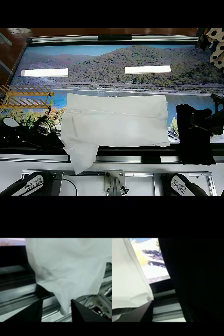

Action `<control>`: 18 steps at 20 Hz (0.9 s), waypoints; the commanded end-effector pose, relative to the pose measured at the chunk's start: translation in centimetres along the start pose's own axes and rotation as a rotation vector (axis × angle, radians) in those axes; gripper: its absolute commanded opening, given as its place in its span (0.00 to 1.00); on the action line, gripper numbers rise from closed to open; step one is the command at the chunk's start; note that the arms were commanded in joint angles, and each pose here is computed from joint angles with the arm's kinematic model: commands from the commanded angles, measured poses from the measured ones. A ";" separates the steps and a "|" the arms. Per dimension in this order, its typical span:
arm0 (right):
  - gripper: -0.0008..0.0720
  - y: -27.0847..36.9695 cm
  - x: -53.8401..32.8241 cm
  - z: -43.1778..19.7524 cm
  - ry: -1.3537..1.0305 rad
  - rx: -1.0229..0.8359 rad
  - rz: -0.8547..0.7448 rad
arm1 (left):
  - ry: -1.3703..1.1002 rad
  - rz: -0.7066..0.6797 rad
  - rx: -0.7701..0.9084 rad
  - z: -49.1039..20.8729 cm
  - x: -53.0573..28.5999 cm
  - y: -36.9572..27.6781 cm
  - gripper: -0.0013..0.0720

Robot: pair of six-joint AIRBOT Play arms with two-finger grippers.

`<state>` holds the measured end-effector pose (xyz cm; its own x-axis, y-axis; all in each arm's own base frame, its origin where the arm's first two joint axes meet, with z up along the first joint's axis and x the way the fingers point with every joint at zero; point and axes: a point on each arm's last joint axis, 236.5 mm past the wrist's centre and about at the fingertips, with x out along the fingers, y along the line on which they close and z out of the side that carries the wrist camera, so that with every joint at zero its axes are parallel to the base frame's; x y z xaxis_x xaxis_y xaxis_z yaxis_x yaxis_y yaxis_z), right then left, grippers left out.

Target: Fold the shirts.

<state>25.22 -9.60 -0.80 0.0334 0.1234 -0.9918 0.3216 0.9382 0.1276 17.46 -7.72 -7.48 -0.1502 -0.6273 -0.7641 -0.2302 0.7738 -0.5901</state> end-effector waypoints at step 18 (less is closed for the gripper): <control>0.88 5.7 6.6 -8.0 0.279 -0.001 0.295 | 0.034 0.018 0.014 -1.0 5.2 -1.1 0.07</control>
<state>21.56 -4.74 -4.87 -0.0939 0.3286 -0.9398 0.3251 0.9023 0.2830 16.31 -11.33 -11.05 -0.1720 -0.5969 -0.7837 -0.2112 0.7994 -0.5625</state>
